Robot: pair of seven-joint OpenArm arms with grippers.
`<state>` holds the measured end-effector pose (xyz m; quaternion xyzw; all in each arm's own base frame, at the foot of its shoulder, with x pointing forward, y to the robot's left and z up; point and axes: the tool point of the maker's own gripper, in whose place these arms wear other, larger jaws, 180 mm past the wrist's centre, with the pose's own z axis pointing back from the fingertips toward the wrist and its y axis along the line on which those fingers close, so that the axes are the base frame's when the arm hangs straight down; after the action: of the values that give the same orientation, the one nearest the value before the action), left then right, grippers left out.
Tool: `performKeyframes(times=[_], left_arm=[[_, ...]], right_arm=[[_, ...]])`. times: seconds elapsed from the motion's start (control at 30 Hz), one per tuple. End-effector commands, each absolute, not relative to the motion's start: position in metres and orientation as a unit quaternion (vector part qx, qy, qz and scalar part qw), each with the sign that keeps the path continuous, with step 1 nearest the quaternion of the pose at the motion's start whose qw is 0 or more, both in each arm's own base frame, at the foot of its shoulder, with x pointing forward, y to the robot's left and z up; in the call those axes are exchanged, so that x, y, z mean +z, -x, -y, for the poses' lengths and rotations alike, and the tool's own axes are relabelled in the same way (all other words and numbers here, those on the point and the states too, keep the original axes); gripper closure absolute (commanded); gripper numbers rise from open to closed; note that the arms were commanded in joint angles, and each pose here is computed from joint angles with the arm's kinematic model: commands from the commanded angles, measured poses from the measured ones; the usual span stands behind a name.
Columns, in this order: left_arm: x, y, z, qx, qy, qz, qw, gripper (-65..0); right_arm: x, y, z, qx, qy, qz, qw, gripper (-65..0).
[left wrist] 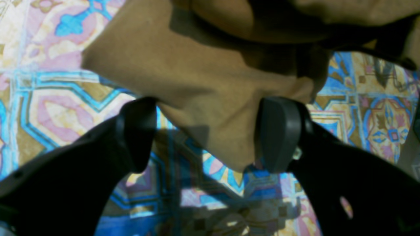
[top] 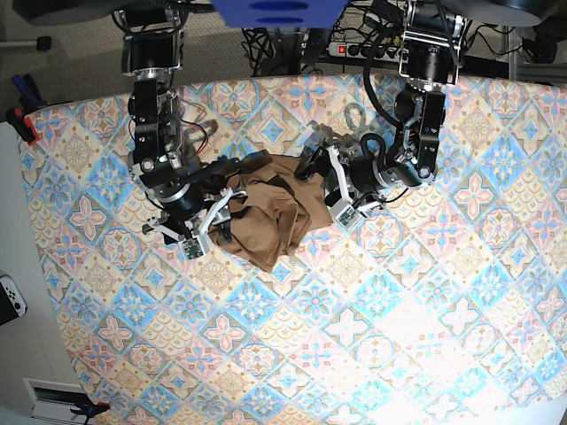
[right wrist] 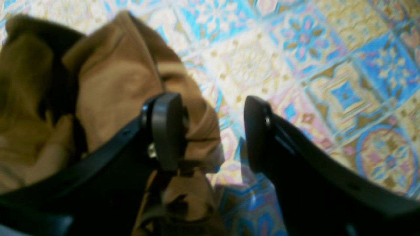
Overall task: Layout the t-shirt on the table in an organized manner, then fold the t-shirt properly
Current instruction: 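Release and regrasp the bundled shirt with the right gripper, then lift and fold the shirt bundle with the right gripper toward the left gripper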
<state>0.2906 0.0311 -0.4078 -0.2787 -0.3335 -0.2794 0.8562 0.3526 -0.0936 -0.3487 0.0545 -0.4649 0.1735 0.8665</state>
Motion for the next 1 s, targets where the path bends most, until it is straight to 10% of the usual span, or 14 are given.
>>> performKeyframes(times=[0.0,0.3,0.5,0.97], left_arm=[[-0.394,-0.301,-0.028,-0.278,0.285,0.356,0.845,-47.0],[-0.394,-0.301,-0.028,-0.278,0.285,0.356,0.845,-47.0],[-0.394,-0.301,-0.028,-0.278,0.285,0.355,0.846,-47.0],[-0.394,-0.301,-0.028,-0.278,0.286,0.355,0.845,-47.0]], right_arm=[[-0.337,-0.362,0.093,0.171,-0.058,0.486,0.855,-29.2],[-0.349,-0.350,0.052,0.219,-0.087,0.467,0.852,-28.5],[-0.328,-0.349,0.037,0.239,-0.094,0.488,0.834,0.0],[-0.322,-0.300,-0.045,0.360,-0.137,0.446,0.808,0.0]])
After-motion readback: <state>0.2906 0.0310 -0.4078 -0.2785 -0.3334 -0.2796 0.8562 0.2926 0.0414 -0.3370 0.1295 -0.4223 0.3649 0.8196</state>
